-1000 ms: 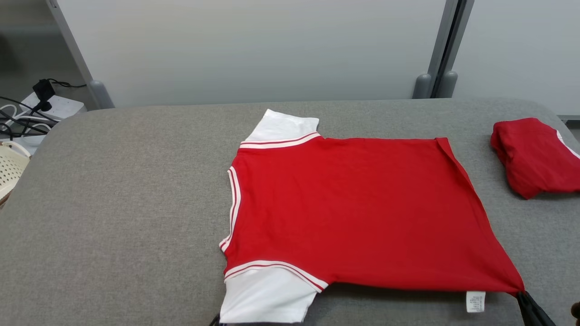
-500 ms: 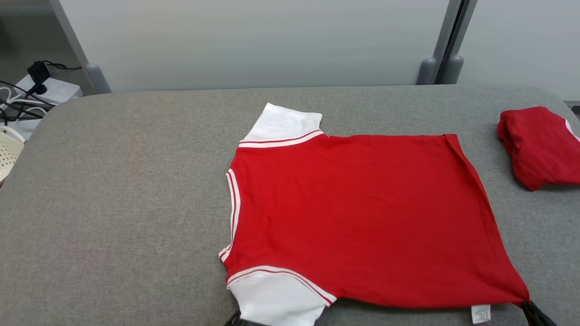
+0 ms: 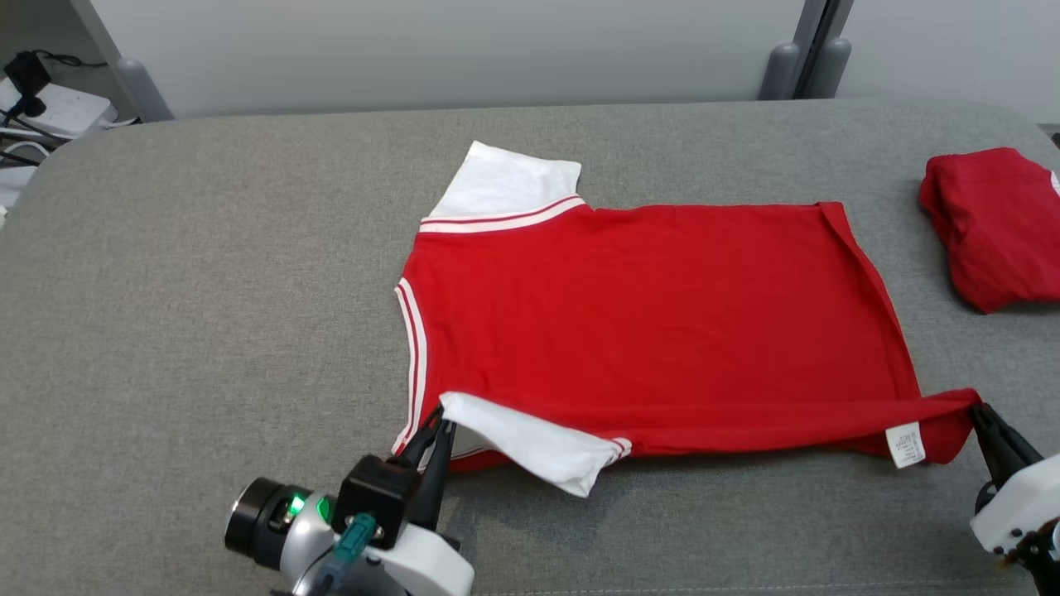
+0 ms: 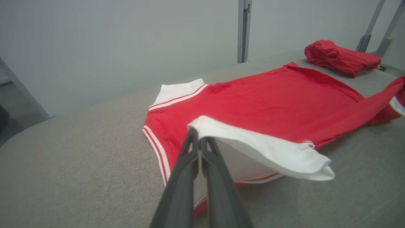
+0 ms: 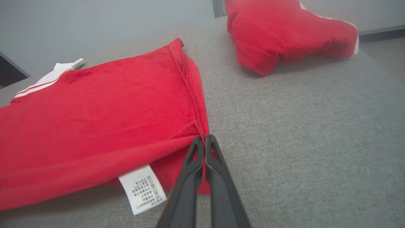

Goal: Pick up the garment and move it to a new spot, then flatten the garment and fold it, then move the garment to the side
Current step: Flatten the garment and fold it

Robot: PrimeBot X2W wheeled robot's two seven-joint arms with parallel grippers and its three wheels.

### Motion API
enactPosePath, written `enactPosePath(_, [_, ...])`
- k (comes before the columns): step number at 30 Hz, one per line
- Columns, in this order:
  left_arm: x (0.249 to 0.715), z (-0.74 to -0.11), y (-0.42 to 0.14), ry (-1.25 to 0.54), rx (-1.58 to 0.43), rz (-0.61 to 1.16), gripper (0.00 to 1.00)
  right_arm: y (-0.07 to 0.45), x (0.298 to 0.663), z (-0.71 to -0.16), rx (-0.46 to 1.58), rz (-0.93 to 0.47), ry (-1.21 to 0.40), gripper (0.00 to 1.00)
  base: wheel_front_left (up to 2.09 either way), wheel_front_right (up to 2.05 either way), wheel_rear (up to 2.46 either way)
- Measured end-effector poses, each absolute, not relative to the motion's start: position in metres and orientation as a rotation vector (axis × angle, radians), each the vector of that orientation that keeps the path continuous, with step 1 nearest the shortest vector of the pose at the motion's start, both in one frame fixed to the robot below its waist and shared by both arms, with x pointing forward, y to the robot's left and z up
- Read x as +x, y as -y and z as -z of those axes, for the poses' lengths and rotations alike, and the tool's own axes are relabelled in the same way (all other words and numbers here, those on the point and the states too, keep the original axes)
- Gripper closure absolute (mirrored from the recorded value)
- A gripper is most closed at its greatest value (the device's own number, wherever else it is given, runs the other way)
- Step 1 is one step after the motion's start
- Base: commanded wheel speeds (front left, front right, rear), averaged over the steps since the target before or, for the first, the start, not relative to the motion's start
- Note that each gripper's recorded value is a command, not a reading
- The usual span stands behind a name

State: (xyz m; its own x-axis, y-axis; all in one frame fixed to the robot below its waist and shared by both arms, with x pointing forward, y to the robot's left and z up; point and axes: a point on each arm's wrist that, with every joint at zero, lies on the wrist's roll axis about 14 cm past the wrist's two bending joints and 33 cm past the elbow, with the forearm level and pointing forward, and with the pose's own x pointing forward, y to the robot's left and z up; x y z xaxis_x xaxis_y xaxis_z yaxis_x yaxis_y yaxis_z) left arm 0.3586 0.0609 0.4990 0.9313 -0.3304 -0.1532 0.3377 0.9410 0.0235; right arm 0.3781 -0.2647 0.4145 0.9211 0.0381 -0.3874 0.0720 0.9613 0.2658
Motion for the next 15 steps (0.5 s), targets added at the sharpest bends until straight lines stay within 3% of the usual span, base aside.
enactPosePath(15, [0.462,-0.477,-0.049,-0.106,0.038,0.312,1.0,0.238,0.436,-0.39,0.264,-0.024,-0.472,1.0,0.0,0.0,0.0])
